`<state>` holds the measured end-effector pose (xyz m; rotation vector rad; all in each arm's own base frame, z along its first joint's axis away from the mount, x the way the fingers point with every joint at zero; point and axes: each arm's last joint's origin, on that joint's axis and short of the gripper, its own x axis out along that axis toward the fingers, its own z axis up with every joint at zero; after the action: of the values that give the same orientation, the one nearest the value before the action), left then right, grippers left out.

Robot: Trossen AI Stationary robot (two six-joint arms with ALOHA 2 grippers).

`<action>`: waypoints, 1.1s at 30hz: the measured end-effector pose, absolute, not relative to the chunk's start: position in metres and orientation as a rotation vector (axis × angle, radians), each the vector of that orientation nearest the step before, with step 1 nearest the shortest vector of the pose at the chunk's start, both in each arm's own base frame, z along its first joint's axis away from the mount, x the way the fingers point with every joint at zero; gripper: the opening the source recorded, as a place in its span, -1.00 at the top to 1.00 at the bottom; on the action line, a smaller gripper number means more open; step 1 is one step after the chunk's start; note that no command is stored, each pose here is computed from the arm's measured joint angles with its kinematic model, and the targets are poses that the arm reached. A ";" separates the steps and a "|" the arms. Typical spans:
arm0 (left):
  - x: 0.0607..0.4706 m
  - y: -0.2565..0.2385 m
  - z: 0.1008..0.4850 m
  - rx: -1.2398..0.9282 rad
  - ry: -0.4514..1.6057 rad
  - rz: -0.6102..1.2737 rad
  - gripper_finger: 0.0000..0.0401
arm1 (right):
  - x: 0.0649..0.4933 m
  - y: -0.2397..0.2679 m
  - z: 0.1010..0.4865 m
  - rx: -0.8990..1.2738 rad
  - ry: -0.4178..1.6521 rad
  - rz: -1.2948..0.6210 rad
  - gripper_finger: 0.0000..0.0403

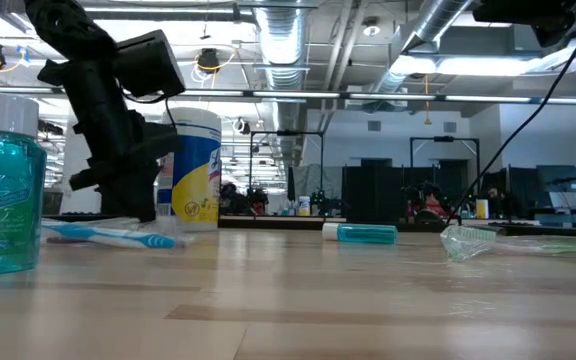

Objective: Pick & Place toothbrushing station
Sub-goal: Put the orange toothbrush into the wire organizer

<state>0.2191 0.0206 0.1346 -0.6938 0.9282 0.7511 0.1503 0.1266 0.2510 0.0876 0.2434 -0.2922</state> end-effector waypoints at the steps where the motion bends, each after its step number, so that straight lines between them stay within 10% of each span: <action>1: 0.220 0.020 0.135 -0.695 0.915 0.743 0.96 | 0.150 0.127 0.251 0.087 0.243 -0.292 0.45; 33: 0.254 -0.025 0.219 -0.473 0.207 0.173 0.96 | 0.150 0.126 0.250 0.078 0.249 -0.293 0.45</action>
<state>0.2544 -0.0251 0.2187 -0.4730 0.2065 0.1730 0.1499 0.1262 0.2503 0.0779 0.2495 -0.2935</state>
